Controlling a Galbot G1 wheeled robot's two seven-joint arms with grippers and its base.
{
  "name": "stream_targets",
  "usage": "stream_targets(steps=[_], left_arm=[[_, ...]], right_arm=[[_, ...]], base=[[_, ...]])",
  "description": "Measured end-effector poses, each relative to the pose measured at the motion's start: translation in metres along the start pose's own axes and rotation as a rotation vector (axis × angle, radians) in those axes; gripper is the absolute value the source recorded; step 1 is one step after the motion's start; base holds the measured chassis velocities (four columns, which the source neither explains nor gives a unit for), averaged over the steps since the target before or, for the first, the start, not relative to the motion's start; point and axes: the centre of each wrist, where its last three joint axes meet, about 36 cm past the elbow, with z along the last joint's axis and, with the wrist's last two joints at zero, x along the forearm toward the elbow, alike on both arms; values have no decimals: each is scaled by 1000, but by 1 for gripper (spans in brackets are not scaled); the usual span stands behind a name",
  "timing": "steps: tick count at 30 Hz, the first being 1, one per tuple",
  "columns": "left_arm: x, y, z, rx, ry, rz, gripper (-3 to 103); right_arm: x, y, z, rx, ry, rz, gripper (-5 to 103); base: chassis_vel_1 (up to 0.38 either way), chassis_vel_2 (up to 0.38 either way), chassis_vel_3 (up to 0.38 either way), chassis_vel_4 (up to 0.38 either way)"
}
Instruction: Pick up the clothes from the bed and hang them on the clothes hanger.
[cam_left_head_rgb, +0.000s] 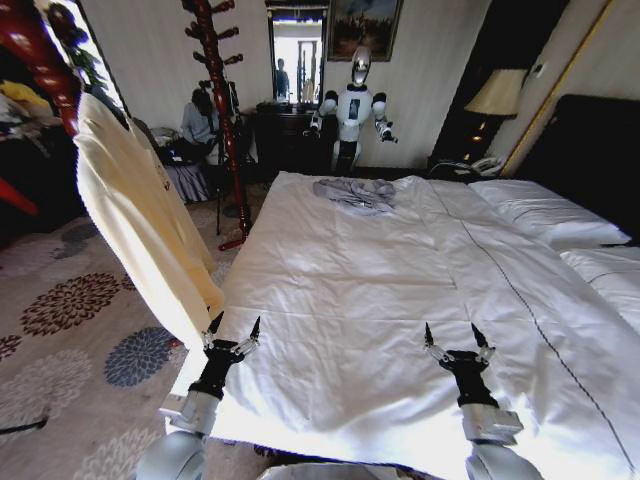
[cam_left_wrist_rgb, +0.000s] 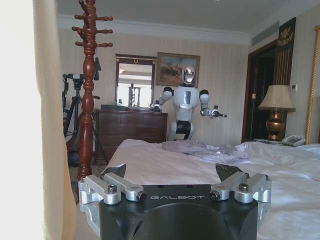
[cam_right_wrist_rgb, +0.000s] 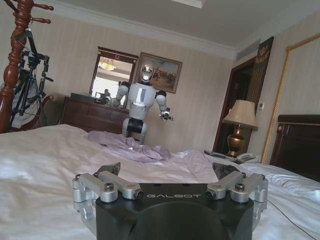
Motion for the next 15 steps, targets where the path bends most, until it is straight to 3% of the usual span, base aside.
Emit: stream_targets(steps=[15], left_arm=[[0,0,0,0,0,0,100]], right_arm=[[0,0,0,0,0,0,100]], base=[[0,0,0,0]])
